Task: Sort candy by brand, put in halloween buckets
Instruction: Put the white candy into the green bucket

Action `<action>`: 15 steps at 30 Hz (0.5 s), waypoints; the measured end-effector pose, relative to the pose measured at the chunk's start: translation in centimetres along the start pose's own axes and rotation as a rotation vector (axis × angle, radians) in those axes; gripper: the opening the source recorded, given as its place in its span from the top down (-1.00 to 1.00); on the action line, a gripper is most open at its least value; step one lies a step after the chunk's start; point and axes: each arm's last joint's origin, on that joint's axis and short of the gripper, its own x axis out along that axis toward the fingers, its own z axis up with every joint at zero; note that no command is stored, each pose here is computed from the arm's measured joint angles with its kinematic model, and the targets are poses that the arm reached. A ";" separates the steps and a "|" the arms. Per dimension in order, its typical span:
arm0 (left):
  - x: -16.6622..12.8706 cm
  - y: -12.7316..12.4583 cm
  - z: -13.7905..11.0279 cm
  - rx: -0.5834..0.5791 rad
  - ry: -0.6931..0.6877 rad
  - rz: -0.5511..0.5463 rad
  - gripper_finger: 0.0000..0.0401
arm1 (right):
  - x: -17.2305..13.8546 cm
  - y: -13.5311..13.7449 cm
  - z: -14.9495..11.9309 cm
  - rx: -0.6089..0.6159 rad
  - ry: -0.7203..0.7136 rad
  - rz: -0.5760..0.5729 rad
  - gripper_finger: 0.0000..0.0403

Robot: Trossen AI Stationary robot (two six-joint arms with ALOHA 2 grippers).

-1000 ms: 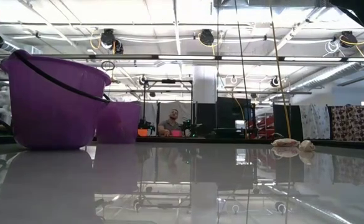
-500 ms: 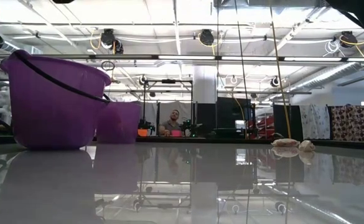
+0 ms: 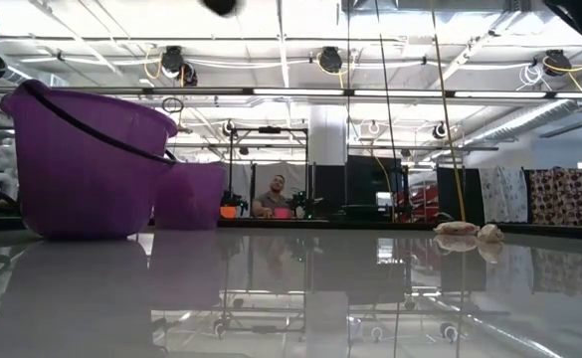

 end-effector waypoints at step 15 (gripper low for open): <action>1.7 -0.3 1.3 -0.183 -0.034 0.126 0.08 | -12.9 -12.0 3.7 -0.002 0.505 -0.737 0.14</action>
